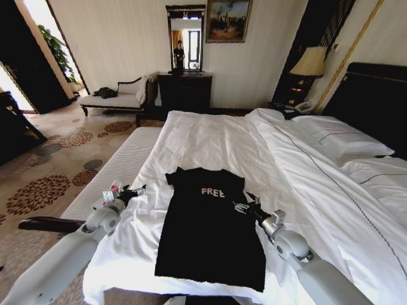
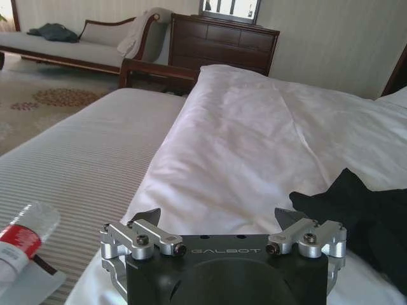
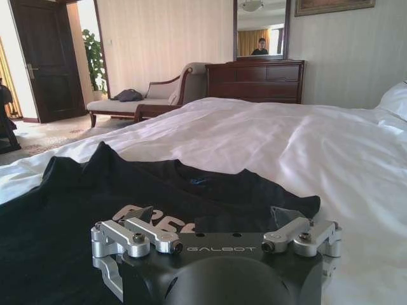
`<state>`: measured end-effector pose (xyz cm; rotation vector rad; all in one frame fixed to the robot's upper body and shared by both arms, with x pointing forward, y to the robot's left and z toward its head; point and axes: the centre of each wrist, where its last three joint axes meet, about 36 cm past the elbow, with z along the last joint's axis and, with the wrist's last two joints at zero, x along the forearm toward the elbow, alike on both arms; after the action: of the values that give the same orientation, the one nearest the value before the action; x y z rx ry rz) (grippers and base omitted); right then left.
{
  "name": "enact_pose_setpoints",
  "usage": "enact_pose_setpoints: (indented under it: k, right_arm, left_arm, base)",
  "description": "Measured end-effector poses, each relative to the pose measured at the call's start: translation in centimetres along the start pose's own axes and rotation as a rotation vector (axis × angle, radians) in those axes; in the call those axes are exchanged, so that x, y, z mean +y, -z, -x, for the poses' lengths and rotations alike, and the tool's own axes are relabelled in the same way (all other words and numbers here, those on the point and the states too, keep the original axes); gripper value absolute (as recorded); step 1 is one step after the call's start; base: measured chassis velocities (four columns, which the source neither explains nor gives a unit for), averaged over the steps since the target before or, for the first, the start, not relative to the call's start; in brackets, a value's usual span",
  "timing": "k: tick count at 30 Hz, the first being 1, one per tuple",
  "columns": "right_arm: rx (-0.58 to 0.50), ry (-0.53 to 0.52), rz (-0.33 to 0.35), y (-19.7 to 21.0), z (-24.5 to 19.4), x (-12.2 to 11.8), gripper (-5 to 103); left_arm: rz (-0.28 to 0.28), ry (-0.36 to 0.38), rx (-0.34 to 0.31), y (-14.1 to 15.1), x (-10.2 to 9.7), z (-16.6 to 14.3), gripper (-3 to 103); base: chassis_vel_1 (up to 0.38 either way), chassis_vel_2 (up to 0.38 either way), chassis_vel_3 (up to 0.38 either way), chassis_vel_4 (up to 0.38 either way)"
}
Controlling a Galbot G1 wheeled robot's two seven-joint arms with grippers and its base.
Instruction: Fold the clothes on the bed.
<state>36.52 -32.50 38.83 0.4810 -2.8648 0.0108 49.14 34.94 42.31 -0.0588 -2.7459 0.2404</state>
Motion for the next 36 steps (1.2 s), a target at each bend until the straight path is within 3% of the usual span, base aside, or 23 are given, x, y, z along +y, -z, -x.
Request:
enact_pose_setpoints:
  k: [6, 10, 12, 15, 22, 25, 29, 31, 32, 36]
  right_arm:
    - [0.018, -0.026, 0.0, 0.1, -0.6, -0.2, 100]
    - [0.023, -0.036, -0.001, 0.3, -0.6, -0.4, 100]
    - [0.024, -0.038, 0.0, 0.3, -0.6, -0.5, 100]
    - [0.033, -0.045, 0.003, 0.1, -0.5, -0.7, 100]
    - [0.044, -0.047, 0.007, -0.3, -0.5, -0.6, 100]
    - [0.046, -0.049, 0.007, -0.1, -0.5, -0.8, 100]
    - [0.043, -0.055, 0.007, 0.3, -0.6, -1.2, 100]
    - [0.043, -0.056, 0.008, 0.3, -0.6, -1.2, 100]
    - [0.043, -0.056, 0.008, 0.4, -0.6, -1.2, 100]
    - [0.039, -0.055, 0.01, 0.6, -0.6, -1.1, 100]
  left_arm:
    - [-0.083, -0.141, -0.008, 1.3, -4.7, 6.0, 100]
    - [-0.115, -0.162, 0.022, 0.5, -6.4, 7.8, 100]
    - [-0.12, -0.157, 0.031, 0.1, -6.6, 8.2, 103]
    - [-0.146, -0.107, 0.063, -1.3, -6.2, 10.0, 100]
    - [-0.175, -0.075, 0.082, -1.8, -6.0, 12.2, 97]
    - [-0.183, -0.08, 0.086, -1.9, -6.5, 12.8, 92]
    - [-0.181, -0.085, 0.094, -2.4, -7.0, 13.3, 71]
    - [-0.179, -0.085, 0.094, -2.4, -7.1, 13.3, 71]
    - [-0.178, -0.087, 0.095, -2.4, -7.2, 13.3, 60]
    - [-0.173, -0.087, 0.099, -2.5, -7.3, 13.3, 49]
  base:
    - [0.0, 0.0, 0.0, 0.0]
    - [0.0, 0.0, 0.0, 0.0]
    - [0.0, 0.0, 0.0, 0.0]
    - [0.0, 0.0, 0.0, 0.0]
    - [0.0, 0.0, 0.0, 0.0]
    - [0.0, 0.0, 0.0, 0.0]
    - [0.0, 0.0, 0.0, 0.0]
    - [0.0, 0.0, 0.0, 0.0]
    - [0.0, 0.0, 0.0, 0.0]
    - [0.0, 0.0, 0.0, 0.0]
